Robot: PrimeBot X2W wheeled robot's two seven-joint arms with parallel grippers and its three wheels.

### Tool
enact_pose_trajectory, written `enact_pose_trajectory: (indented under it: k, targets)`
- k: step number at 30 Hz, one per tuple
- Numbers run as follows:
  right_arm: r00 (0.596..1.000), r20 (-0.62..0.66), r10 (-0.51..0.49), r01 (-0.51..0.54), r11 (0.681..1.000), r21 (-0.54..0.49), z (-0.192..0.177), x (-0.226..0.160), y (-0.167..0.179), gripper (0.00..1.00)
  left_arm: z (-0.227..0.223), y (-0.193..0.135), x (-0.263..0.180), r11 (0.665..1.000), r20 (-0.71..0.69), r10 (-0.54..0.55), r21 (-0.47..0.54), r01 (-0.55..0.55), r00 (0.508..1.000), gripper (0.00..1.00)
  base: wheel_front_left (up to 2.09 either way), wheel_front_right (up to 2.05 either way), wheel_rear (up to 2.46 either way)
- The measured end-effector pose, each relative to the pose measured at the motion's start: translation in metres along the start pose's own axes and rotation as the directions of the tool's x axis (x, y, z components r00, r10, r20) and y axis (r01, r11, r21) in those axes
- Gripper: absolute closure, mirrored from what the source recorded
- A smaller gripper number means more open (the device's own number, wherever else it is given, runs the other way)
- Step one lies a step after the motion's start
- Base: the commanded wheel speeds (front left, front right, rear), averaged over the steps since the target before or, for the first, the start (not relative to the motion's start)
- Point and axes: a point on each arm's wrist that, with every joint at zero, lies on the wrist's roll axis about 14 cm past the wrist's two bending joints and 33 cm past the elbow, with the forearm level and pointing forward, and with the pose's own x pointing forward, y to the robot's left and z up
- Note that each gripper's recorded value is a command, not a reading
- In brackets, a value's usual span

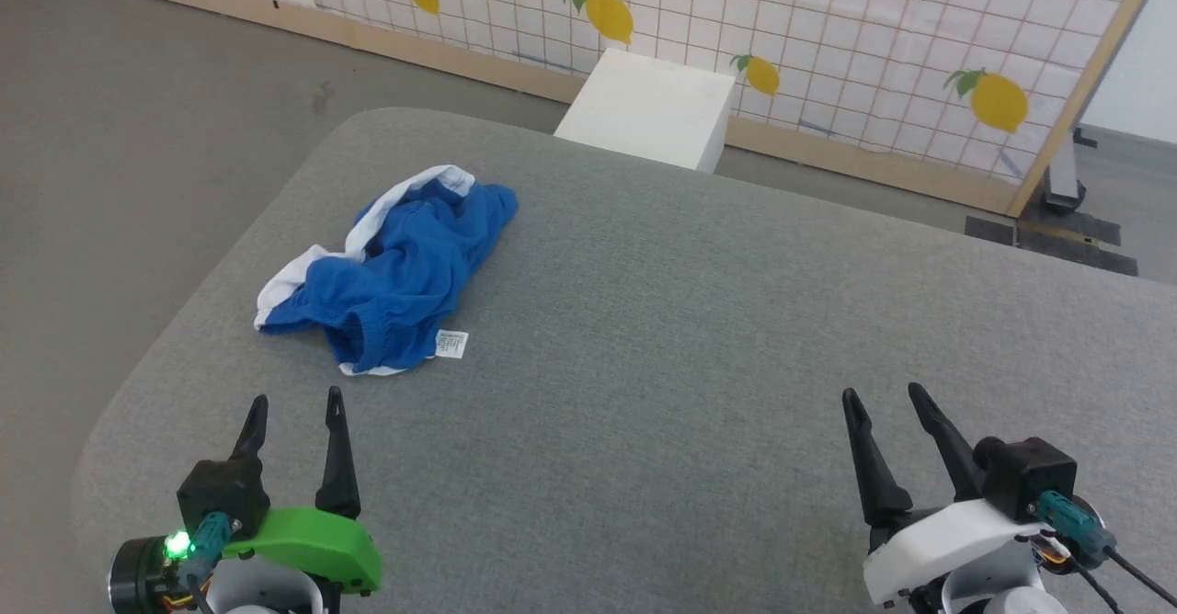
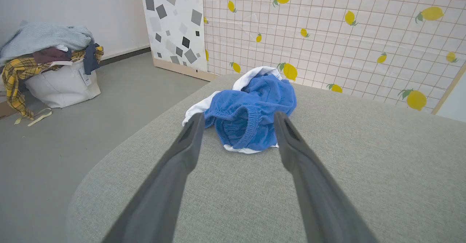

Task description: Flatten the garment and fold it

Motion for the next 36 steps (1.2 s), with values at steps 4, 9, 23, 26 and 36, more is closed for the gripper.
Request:
enact_pose_trajectory:
  k: [4, 9, 23, 26, 36]
  targets:
    - [1.0, 0.001, 0.014, -0.014, 1.0, 0.004, -0.001, 0.002, 0.004, 0.0, -0.001, 0.007, -0.004, 1.0, 0.0, 0.02, -0.003, -0.02, 1.0, 0.0, 0.0, 0.0, 0.0]
    - [0.999, -0.002, 0.032, -0.032, 0.999, 0.005, -0.004, 0.006, 0.01, 0.0, -0.002, 0.014, -0.01, 0.999, 0.003, 0.042, -0.007, -0.042, 0.999, 0.0, 0.0, 0.0, 0.0]
    - [0.996, 0.006, 0.091, -0.091, 0.996, -0.024, -0.005, 0.014, 0.029, 0.0, -0.002, 0.036, -0.025, 0.994, 0.019, 0.108, -0.009, -0.108, 0.994, 0.0, 0.0, 0.0, 0.0]
    - [0.995, 0.0, 0.103, -0.103, 0.994, -0.025, -0.008, 0.014, 0.033, 0.0, -0.003, 0.041, -0.029, 0.993, 0.022, 0.121, -0.01, -0.121, 0.992, 0.0, 0.0, 0.0, 0.0]
    - [0.99, -0.011, 0.141, -0.142, 0.99, -0.019, -0.014, 0.017, 0.046, 0.0, -0.006, 0.054, -0.041, 0.987, 0.022, 0.161, -0.01, -0.161, 0.987, 0.0, 0.0, 0.0, 0.0]
